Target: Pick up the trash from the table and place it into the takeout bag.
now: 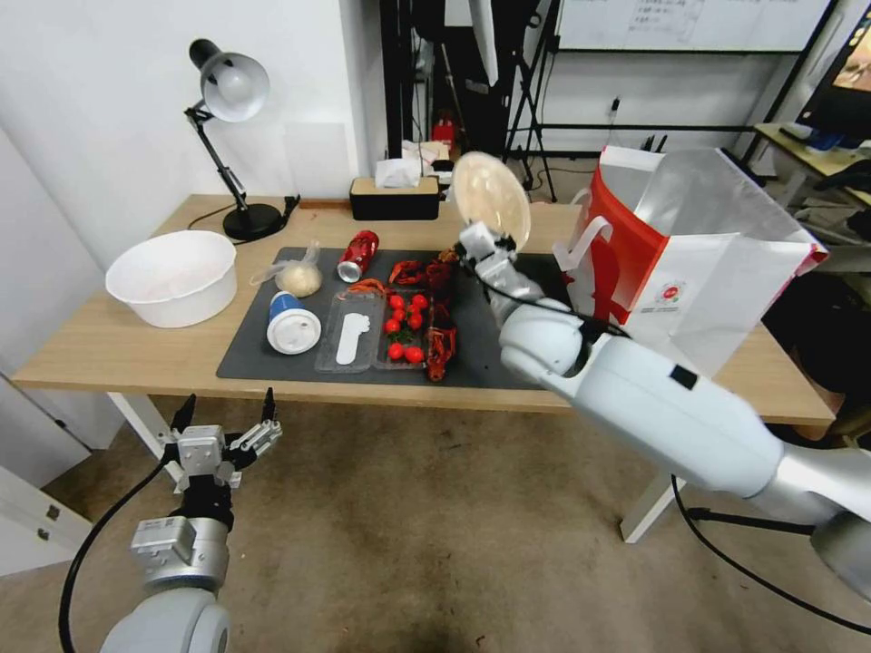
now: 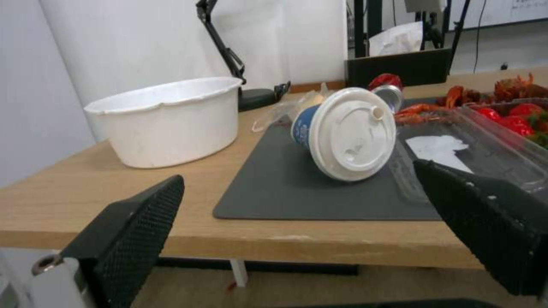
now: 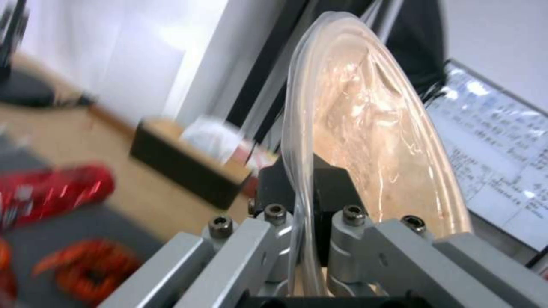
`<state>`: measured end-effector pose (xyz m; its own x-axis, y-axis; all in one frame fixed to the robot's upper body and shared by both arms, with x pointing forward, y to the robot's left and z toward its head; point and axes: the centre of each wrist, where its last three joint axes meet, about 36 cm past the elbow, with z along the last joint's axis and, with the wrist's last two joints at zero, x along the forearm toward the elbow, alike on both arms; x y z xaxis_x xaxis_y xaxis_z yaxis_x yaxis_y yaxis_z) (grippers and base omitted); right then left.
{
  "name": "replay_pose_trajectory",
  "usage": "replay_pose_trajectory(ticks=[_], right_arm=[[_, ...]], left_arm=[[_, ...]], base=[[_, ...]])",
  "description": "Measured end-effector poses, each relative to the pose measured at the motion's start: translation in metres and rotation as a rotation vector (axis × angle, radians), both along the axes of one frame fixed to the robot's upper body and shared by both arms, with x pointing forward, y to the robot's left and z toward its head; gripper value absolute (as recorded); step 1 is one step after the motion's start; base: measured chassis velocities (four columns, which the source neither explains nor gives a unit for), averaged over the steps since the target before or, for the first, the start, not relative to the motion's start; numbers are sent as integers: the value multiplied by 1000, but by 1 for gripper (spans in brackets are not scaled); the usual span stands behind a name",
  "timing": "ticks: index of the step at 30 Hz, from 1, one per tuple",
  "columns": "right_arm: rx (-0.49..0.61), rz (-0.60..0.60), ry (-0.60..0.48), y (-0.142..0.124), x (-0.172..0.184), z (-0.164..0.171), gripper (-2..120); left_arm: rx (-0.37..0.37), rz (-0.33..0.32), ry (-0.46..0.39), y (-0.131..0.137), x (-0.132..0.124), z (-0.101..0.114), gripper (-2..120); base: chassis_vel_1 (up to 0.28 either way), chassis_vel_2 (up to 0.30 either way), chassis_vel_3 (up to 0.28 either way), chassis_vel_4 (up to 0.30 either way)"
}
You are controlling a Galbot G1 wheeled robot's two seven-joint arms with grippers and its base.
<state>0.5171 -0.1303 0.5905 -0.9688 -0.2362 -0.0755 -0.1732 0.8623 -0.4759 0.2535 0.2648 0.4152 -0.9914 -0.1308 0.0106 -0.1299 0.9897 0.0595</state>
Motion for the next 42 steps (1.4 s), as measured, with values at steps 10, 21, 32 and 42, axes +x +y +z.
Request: replay_pose_trajectory(ticks=[10, 21, 32, 42], right_arm=[[137, -127, -99, -84, -49, 95, 0], [91, -287, -46, -135, -92, 81, 0], [58, -364, 26, -149, -102, 63, 3], [77, -392, 43, -154, -90, 54, 44]], left_arm=[[14, -15, 5, -8, -1, 0, 100], [19, -42, 11, -18, -2, -1, 100], [22, -52, 17, -20, -3, -2, 100], [21, -58, 21, -21, -4, -3, 100]], base=[[0, 0, 0, 0], [0, 0, 0, 0], [0, 0, 0, 0], [0, 0, 0, 0]])
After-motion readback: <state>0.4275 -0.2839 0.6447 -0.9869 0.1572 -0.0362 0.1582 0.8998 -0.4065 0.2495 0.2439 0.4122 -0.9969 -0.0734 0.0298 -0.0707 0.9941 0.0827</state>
